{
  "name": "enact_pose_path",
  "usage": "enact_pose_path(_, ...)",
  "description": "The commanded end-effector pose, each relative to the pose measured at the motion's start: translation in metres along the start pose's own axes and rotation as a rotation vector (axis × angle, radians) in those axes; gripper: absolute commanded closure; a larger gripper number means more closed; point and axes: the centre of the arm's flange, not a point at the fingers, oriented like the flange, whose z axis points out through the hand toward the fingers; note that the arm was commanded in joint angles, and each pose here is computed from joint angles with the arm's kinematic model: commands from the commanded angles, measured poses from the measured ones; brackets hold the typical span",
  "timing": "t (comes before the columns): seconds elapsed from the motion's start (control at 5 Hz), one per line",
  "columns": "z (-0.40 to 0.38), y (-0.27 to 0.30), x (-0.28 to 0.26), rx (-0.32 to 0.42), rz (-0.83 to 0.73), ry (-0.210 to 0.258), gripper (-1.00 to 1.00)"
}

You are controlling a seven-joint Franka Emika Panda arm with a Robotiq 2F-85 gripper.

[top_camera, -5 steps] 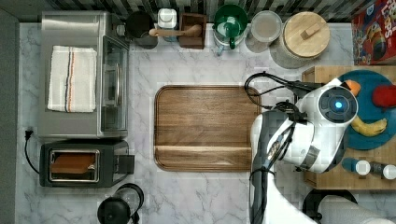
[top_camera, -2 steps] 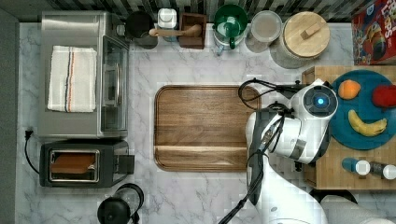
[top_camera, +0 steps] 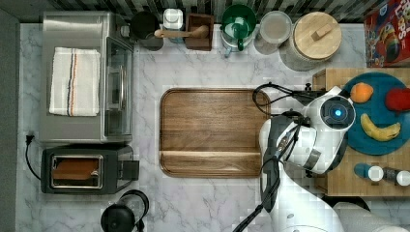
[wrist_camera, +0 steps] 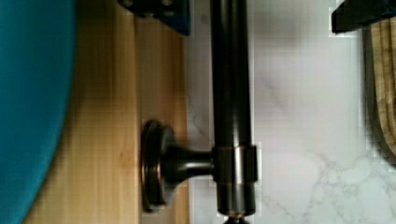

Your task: Open the drawer.

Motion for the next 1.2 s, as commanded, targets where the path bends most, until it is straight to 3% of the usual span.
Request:
enact_pose_path(0.2, -0.017, -0.043, 0.015, 0.044, -0.036, 0.012, -1.0)
enact_pose_path(1.2, 0.006, -0.157, 0.021, 0.07, -0.242, -0.016, -1.0)
